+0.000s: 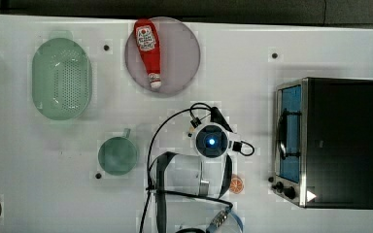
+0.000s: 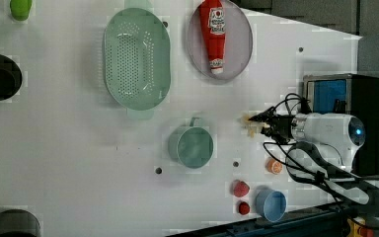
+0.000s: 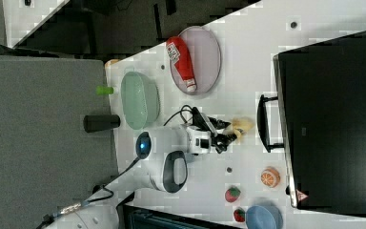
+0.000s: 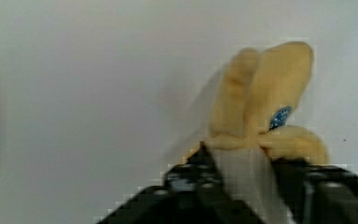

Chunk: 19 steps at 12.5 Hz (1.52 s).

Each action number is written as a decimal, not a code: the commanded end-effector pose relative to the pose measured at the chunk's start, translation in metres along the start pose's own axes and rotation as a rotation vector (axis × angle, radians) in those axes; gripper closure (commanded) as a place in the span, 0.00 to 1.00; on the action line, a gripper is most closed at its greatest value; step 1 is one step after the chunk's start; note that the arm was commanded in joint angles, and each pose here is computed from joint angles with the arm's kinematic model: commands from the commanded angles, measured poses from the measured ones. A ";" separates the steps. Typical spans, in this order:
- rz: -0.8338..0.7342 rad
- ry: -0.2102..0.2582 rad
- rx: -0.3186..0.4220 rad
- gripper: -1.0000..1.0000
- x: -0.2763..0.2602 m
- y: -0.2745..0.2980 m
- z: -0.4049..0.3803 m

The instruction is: Pick banana from table and place on oven.

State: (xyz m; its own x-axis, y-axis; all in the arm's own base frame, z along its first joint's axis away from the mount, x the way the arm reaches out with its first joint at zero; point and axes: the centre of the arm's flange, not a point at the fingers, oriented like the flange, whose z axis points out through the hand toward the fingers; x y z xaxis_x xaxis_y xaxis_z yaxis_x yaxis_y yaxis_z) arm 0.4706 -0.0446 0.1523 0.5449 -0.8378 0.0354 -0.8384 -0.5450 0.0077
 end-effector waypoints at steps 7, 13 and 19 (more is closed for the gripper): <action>-0.007 0.033 0.074 0.74 0.007 -0.027 -0.174; 0.005 -0.002 0.030 0.74 0.015 -0.020 -0.357; 0.008 0.017 0.019 0.74 0.118 0.034 -0.412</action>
State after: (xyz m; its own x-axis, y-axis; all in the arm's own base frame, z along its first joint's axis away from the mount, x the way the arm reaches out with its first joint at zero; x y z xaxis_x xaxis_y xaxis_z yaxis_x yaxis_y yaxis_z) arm 0.5095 -0.0880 0.5912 0.5518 -0.8275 0.1035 -0.8238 -0.5602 -0.0867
